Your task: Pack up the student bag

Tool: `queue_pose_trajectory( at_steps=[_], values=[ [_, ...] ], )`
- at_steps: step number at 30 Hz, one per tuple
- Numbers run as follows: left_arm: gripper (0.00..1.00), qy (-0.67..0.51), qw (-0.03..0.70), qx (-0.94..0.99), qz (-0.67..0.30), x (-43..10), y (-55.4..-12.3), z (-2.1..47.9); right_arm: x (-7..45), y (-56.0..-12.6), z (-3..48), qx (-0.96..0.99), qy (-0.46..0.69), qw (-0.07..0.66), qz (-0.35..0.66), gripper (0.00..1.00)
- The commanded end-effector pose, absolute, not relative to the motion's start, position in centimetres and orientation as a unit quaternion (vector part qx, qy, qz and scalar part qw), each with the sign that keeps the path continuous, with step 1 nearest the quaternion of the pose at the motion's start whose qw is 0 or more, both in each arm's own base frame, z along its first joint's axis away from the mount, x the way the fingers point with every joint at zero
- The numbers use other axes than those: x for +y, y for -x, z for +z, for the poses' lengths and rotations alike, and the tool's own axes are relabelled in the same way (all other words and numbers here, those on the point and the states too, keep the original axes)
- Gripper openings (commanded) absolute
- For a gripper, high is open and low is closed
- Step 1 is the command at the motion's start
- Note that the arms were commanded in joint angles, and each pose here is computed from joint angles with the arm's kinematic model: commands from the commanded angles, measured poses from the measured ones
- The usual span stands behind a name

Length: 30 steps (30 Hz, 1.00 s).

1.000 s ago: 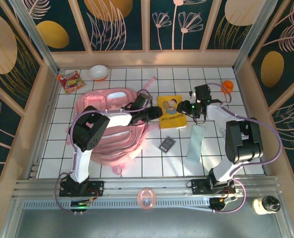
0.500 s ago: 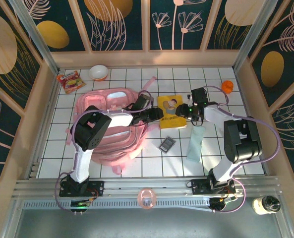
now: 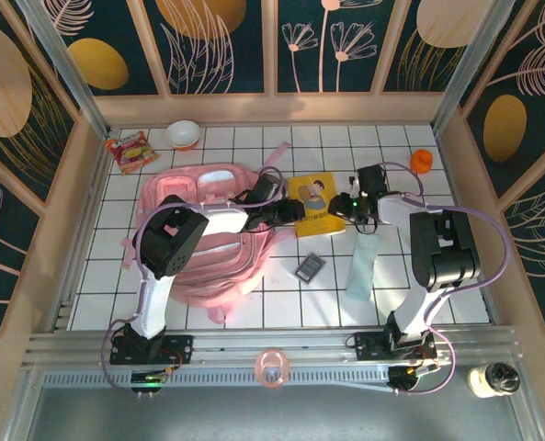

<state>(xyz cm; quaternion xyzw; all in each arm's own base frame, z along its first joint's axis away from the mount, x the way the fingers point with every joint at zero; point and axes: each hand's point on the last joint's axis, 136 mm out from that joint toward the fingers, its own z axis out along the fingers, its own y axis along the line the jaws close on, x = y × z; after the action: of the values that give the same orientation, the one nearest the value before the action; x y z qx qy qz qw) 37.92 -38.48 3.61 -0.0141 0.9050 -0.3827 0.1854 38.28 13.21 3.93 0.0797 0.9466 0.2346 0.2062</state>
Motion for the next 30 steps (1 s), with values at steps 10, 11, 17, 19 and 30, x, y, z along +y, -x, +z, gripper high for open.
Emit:
queue_pose_trajectory(
  at_steps=[10, 11, 17, 19, 30],
  values=[
    [0.47, -0.029, 0.223, 0.845, -0.485, -40.3, -35.4, 13.4, 17.0, -36.8, 4.1, 0.935, -0.052, 0.175, 0.305, 0.37],
    [0.47, -0.022, 0.228, 0.852, -0.47, -39.6, -35.6, 12.9, 17.2, -36.8, 4.1, 0.935, -0.051, 0.174, 0.306, 0.37],
    [0.48, 0.04, 0.226, 0.883, -0.41, -35.1, -36.7, 8.9, 15.9, -37.2, 5.4, 0.934, -0.061, 0.205, 0.286, 0.49],
    [0.48, 0.039, 0.222, 0.886, -0.406, -35.1, -36.8, 8.1, 15.5, -37.7, 7.1, 0.927, -0.061, 0.235, 0.285, 0.54],
    [0.46, 0.031, 0.211, 0.888, -0.408, -36.8, -38.0, 6.3, 11.3, -38.0, 6.7, 0.927, -0.107, 0.28, 0.226, 0.58]
  ],
)
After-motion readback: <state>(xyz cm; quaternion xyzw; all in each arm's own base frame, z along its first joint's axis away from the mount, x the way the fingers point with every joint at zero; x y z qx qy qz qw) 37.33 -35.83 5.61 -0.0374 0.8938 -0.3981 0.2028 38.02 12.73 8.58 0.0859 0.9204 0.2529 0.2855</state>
